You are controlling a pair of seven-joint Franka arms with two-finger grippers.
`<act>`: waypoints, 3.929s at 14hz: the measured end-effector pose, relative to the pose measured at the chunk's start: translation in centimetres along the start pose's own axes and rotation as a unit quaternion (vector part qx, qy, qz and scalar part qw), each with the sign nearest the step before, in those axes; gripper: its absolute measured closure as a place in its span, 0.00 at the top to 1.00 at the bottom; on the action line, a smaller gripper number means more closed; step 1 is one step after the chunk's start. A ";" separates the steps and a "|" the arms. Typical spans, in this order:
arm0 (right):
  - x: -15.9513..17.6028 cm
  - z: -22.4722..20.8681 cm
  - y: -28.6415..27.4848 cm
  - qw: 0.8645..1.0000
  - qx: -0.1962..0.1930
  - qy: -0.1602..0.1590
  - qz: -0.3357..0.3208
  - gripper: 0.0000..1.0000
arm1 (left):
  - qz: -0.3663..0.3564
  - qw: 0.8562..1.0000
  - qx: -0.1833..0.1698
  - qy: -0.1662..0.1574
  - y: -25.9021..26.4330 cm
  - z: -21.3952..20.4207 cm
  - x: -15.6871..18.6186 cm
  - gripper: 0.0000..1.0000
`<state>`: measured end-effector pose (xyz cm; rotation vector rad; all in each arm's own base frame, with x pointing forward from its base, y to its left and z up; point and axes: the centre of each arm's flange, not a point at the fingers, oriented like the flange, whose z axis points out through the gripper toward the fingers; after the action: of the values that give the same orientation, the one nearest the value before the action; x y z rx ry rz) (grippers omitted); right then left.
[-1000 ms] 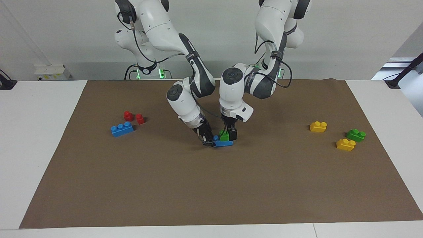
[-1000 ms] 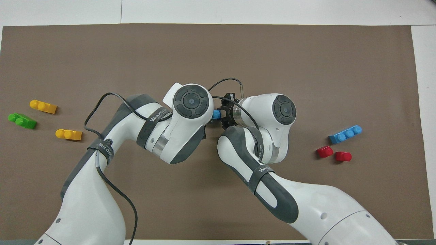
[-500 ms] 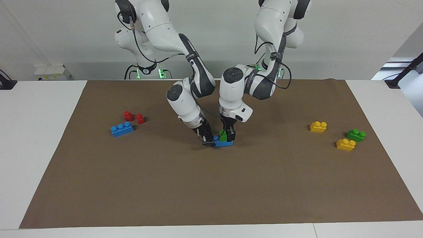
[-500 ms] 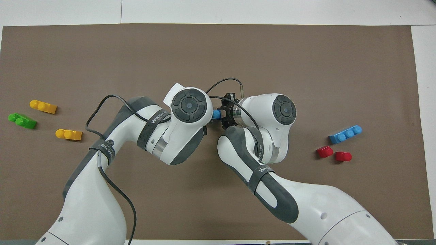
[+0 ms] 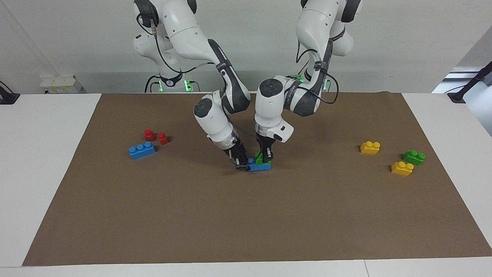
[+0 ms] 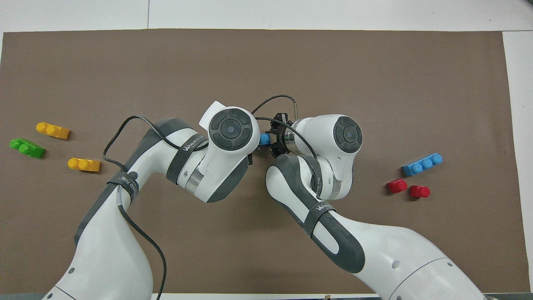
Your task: Remove green block with left arm and hold with right
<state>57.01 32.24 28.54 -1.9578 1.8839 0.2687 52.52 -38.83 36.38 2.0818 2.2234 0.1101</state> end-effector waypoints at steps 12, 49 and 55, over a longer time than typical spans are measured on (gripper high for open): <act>11.6 -10.1 -6.8 0.998 -0.029 -0.024 -0.052 0.35 | 0.113 0.993 -0.002 0.012 8.8 -8.2 17.4 0.34; 22.6 -36.7 -3.8 0.864 -0.163 0.081 -0.469 1.00 | 0.443 0.895 -0.037 0.033 19.3 0.6 40.6 1.00; 17.5 -44.7 -1.6 0.761 -0.179 0.103 -0.615 1.00 | 0.538 0.843 -0.009 0.014 19.4 -8.6 37.9 1.00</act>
<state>53.49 -2.26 61.75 -3.0912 0.2670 -0.0128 68.31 0.33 46.45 3.0035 0.7709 0.2232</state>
